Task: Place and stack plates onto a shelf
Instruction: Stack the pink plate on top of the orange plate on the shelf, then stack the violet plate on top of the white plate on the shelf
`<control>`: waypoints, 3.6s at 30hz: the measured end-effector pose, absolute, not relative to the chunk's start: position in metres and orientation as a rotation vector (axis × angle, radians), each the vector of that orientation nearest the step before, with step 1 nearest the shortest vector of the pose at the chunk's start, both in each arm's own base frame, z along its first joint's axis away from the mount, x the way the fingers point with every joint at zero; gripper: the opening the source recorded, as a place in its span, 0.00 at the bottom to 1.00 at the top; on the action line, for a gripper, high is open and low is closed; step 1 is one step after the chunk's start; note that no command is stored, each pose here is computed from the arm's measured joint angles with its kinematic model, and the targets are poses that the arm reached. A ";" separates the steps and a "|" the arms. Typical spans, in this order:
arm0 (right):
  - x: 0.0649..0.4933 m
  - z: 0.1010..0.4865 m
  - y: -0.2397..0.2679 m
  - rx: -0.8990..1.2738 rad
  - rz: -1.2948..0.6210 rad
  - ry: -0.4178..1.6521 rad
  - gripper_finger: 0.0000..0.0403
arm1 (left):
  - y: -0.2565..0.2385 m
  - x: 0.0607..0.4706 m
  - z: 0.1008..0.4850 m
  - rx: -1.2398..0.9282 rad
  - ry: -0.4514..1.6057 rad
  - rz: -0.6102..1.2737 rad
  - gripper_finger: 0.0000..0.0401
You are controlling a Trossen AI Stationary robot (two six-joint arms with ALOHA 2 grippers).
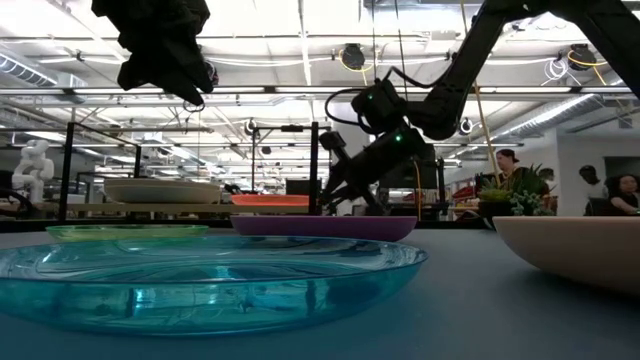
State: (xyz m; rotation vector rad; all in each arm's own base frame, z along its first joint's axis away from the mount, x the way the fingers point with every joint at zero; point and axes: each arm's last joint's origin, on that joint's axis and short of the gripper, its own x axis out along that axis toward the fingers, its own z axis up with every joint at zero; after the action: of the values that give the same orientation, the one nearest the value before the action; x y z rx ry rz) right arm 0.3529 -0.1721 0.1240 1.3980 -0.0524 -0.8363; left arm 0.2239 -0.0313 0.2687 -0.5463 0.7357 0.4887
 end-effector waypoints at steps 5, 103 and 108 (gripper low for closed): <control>0.357 0.124 -0.164 1.414 -0.823 -0.049 0.00 | -0.031 0.224 0.269 -0.545 0.734 0.491 0.34; 0.189 0.299 0.043 0.702 -0.177 0.907 0.00 | -0.071 0.294 0.137 -1.454 0.576 1.027 0.58; 0.189 0.299 0.043 0.690 -0.171 0.907 0.00 | -0.071 0.294 0.132 -1.461 0.566 1.060 0.45</control>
State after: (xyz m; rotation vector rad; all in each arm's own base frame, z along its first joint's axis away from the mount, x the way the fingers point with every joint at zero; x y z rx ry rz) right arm 0.1889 0.0434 0.2995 0.6896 0.9075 -0.1707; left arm 0.2944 -0.0706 0.1321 -1.4609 0.5660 1.0605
